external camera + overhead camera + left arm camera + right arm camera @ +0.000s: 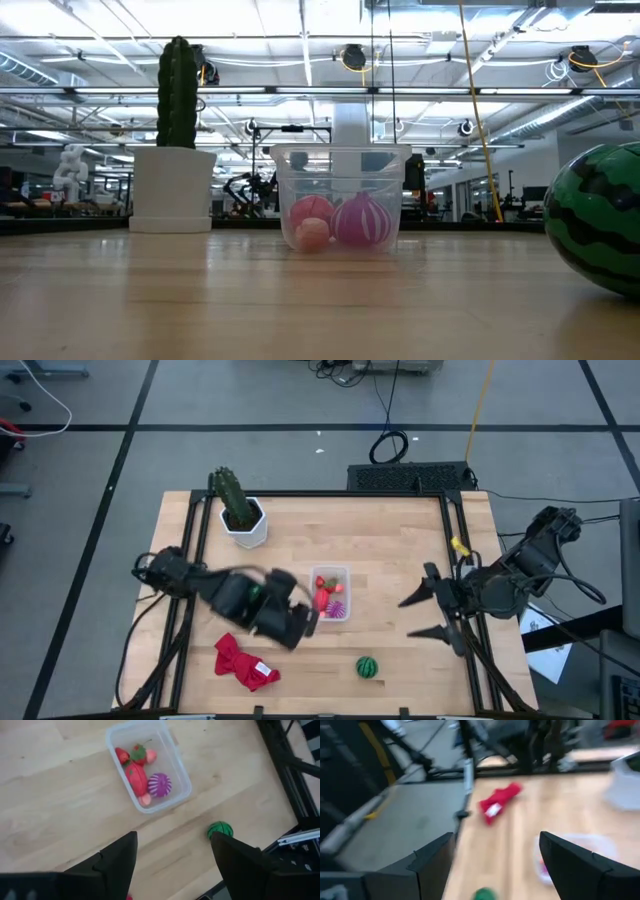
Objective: Pick and placing Produce into tupperware
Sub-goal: Put the green watermelon into the transparent bin
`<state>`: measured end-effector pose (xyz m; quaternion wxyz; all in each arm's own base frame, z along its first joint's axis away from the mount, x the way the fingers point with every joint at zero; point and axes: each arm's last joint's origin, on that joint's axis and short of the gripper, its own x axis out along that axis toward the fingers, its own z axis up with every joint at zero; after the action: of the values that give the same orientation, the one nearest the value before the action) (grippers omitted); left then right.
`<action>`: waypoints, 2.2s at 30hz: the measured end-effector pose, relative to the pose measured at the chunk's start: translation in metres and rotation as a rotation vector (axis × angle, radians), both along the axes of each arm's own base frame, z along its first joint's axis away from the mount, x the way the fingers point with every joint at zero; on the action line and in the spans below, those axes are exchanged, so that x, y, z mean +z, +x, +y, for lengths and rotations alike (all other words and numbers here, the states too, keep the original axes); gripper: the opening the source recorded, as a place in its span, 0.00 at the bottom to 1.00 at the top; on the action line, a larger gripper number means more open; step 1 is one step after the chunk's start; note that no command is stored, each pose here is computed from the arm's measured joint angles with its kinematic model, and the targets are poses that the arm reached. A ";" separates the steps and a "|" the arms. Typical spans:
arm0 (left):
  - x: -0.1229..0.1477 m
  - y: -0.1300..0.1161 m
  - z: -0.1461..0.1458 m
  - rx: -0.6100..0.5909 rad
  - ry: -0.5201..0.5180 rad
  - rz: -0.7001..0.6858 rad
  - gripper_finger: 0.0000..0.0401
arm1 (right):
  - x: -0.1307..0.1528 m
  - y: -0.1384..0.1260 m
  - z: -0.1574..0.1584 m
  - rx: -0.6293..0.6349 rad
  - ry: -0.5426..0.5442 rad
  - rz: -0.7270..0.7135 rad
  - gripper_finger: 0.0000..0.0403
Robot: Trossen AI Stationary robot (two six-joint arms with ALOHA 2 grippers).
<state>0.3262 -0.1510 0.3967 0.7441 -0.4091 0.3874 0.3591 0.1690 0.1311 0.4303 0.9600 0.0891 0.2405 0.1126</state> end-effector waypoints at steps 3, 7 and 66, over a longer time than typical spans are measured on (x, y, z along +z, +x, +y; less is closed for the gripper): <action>-0.008 -0.009 -0.025 0.005 0.017 -0.014 0.63 | -0.004 0.002 0.005 0.047 0.081 0.050 0.71; -0.038 -0.017 -0.045 0.015 -0.004 0.102 0.63 | -0.020 0.009 0.013 0.079 0.144 0.069 0.71; -0.103 -0.145 -0.072 0.036 0.021 0.381 0.63 | -0.101 0.098 0.128 -0.290 0.223 0.714 0.71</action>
<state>0.1813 -0.2233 0.2936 0.6550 -0.3327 0.5103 0.4472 0.2670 0.2590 0.3296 0.8064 0.2592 0.5302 -0.0365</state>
